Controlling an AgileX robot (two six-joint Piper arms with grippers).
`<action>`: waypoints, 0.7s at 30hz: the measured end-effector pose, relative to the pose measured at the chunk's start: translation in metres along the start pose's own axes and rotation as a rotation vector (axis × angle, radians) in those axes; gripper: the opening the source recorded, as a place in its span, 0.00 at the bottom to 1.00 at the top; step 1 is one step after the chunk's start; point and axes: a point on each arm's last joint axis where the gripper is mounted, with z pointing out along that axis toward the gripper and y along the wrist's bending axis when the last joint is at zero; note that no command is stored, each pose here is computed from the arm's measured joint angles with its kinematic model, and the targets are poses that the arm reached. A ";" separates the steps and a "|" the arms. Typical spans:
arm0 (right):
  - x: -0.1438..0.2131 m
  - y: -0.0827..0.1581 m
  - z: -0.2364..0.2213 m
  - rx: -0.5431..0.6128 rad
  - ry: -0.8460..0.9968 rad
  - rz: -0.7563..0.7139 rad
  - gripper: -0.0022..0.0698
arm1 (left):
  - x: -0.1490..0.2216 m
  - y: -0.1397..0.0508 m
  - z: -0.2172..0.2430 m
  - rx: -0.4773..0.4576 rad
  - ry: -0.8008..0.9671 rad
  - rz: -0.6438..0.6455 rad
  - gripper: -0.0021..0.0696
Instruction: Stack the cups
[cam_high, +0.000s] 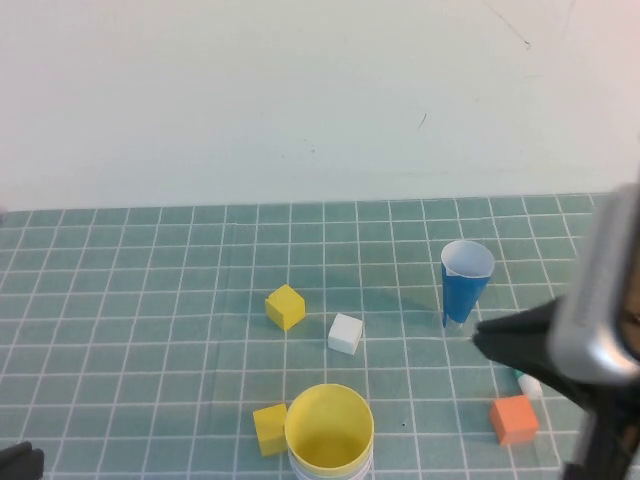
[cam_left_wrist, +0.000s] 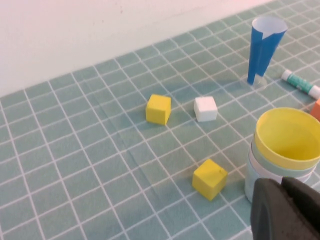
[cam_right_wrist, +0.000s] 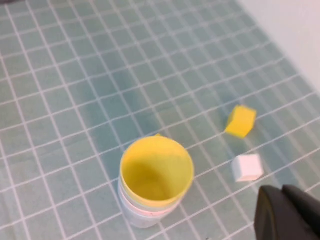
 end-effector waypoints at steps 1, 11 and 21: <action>0.005 0.002 -0.008 0.012 -0.027 -0.014 0.03 | 0.003 0.000 0.000 0.003 -0.013 -0.002 0.03; 0.039 0.020 -0.053 0.079 -0.215 -0.100 0.03 | 0.016 0.001 0.003 0.007 -0.016 -0.004 0.03; 0.045 0.022 -0.055 0.080 -0.218 -0.103 0.03 | 0.023 0.002 0.004 -0.008 0.050 -0.003 0.03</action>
